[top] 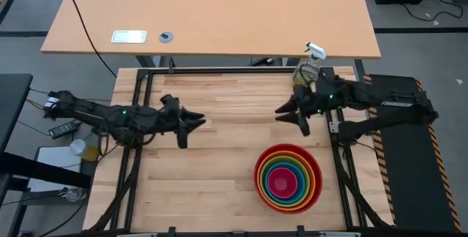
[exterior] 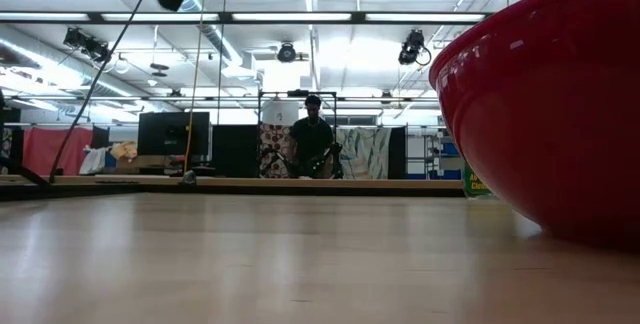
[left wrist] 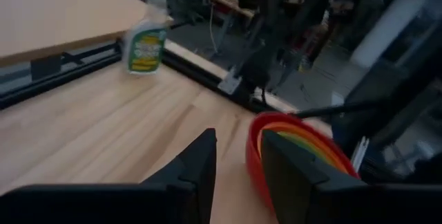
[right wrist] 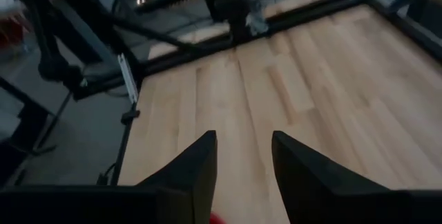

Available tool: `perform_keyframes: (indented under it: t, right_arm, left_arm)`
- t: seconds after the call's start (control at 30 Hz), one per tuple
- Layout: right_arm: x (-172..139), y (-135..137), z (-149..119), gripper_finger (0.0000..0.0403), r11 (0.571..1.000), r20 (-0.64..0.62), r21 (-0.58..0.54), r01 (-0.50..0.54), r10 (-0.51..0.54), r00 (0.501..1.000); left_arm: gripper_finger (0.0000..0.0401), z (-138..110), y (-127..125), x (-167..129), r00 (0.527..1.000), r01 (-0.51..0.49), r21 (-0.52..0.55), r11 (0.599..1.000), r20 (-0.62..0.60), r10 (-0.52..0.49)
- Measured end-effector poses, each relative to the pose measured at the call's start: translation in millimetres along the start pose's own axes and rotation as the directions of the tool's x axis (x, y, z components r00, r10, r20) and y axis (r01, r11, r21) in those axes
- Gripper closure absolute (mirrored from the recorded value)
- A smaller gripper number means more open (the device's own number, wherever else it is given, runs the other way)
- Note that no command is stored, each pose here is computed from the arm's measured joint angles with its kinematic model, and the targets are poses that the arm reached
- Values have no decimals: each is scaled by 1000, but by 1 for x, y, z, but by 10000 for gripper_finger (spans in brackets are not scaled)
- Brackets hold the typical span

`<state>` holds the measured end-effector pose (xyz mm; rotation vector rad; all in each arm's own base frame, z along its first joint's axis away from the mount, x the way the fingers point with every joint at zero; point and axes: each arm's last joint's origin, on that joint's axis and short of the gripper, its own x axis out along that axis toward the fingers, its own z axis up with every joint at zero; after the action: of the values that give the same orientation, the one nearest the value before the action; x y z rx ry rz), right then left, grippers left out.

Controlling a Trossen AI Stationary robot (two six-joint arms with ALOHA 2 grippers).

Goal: Nest bowls inside each other
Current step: Return to Home Position

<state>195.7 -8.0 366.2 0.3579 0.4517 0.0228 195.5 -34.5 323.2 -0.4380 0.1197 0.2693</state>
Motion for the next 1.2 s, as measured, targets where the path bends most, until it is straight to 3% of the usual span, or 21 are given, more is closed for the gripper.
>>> perform_keyframes:
  t: [0.27, 0.63, 0.87, 1.03, 1.2]
  right_arm:
    - [-11, -40, -21, 260, 998, 177, 30, -63, 57, 983]
    - [-20, -86, -81, 260, 988, 289, 144, -50, 6, 957]
    - [-21, -96, -113, 260, 981, 274, 191, -29, -25, 961]
    - [-18, -104, -136, 260, 967, 262, 251, -40, -28, 965]
    - [-12, -111, -158, 260, 950, 237, 309, -50, -26, 971]
  left_arm:
    - [284, -30, 46, -22, 997, -59, -171, 983, 36, 66]
    - [284, -61, 88, -51, 972, -52, -318, 947, 201, 120]
    - [285, -78, 99, -56, 966, -22, -392, 920, 230, 121]
    - [285, -81, 103, -58, 960, -73, -372, 925, 224, 166]
    - [285, -89, 108, -61, 966, -119, -405, 906, 164, 201]
